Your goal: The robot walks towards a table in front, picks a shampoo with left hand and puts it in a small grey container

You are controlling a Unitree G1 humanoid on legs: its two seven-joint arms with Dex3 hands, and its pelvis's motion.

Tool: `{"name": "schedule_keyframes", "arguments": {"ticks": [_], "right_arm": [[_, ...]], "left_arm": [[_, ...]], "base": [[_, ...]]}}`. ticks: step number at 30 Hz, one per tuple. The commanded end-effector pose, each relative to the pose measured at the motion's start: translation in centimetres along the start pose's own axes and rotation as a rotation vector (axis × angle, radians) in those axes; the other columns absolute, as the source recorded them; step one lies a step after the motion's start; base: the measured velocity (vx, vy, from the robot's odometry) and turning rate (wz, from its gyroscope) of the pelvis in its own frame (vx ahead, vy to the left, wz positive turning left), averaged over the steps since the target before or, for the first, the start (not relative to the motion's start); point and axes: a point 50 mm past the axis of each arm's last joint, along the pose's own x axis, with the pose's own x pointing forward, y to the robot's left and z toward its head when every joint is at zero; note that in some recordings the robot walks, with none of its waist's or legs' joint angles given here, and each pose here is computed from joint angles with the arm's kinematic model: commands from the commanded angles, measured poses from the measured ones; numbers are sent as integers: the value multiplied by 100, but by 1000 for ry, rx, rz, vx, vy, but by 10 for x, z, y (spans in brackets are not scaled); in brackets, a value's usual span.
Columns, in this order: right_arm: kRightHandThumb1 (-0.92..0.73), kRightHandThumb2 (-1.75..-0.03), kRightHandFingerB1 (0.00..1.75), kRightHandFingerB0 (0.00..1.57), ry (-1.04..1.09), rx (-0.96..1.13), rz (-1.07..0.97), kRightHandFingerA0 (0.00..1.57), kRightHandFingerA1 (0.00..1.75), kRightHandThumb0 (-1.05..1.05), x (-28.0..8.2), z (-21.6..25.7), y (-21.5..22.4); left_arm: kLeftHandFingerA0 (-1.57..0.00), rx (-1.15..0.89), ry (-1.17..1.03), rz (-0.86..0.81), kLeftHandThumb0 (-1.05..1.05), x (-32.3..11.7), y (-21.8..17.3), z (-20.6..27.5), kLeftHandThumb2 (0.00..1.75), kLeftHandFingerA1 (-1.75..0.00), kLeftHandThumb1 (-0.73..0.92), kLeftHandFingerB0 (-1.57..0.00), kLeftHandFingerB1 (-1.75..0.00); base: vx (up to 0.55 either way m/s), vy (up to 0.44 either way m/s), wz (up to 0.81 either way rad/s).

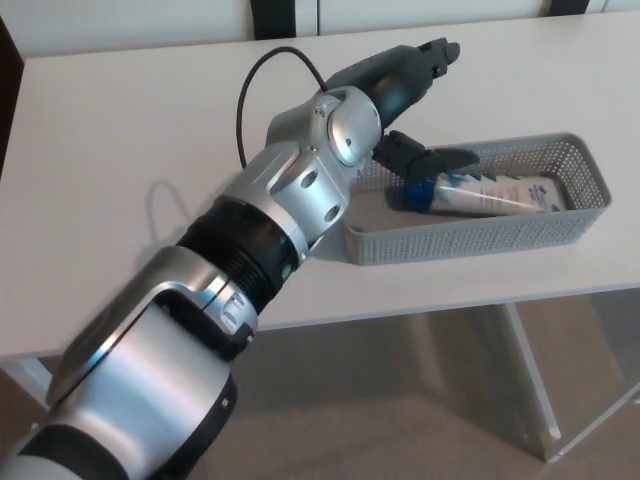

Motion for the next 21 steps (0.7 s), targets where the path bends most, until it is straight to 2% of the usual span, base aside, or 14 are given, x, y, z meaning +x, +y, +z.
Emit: {"name": "schedule_keyframes", "arguments": {"ticks": [1,5,6,10,11,12,13,14,15,16,17,19,20,21], "right_arm": [[-63,-58,41,55,12,-2,2,65,46,-28,-1,-3,-4],[-62,-58,41,55,3,-7,-2,65,46,-28,-1,1,-8],[-61,-58,41,55,4,-7,-6,66,46,-28,-1,1,-9],[-62,-58,41,55,-14,-6,-15,67,47,-28,2,10,-14],[-62,-58,41,56,-11,-13,-19,66,47,-28,1,9,-17],[-62,-58,41,56,-6,-20,-21,66,47,-28,0,6,-19],[-64,-59,41,55,-4,-32,-22,66,46,-25,-2,3,-23],[-64,-59,41,54,-1,-37,-21,65,47,-25,-3,2,-23],[-64,-59,41,54,0,-38,-20,65,47,-25,-3,2,-24],[-64,-59,41,53,-1,-46,-21,66,47,-26,-3,2,-25],[-65,-59,41,54,6,-52,-20,66,47,-26,-5,-1,-25],[-64,-58,41,55,23,-55,-23,67,46,-26,-5,-4,-24],[-63,-58,41,55,34,-56,-22,68,47,-26,-8,-9,-26],[-63,-58,41,56,37,-57,-21,68,47,-26,-9,-12,-26]], "left_arm": [[0,38,-51,46,-103,-9,12,-1,62,0,73,0,0],[0,15,-289,195,-100,-43,55,34,65,-1,71,0,-1],[0,16,-360,234,-94,-55,67,44,98,0,56,0,-5],[0,57,-609,383,-74,-120,112,82,86,-10,46,0,-23],[-1,62,-654,408,-76,-135,117,85,64,-15,49,-10,-26],[-1,67,-689,426,-76,-148,119,87,64,-15,49,-10,-26],[-2,84,-771,499,-64,-188,123,82,56,-24,54,-13,-28],[-4,82,-805,521,-65,-204,122,77,76,-20,44,-10,-33],[-4,80,-814,526,-65,-209,121,76,76,-20,44,-10,-33],[-7,66,-831,539,-61,-220,118,68,58,-18,54,-14,-28],[-6,-21,-880,537,-67,-243,106,51,73,-25,44,-12,-38],[-6,-104,-916,519,-66,-261,91,36,72,-25,43,-12,-37],[0,-173,-914,491,-33,-270,78,28,86,-50,27,0,-47],[0,-217,-902,460,-33,-275,68,20,86,-49,27,0,-47]], "base": [[0,0,0],[0,0,0],[0,0,0],[0,0,0],[0,0,0],[0,0,0],[0,0,0],[0,0,0],[0,0,0],[0,0,0],[0,0,0],[0,0,0],[0,0,0],[0,0,0]]}}
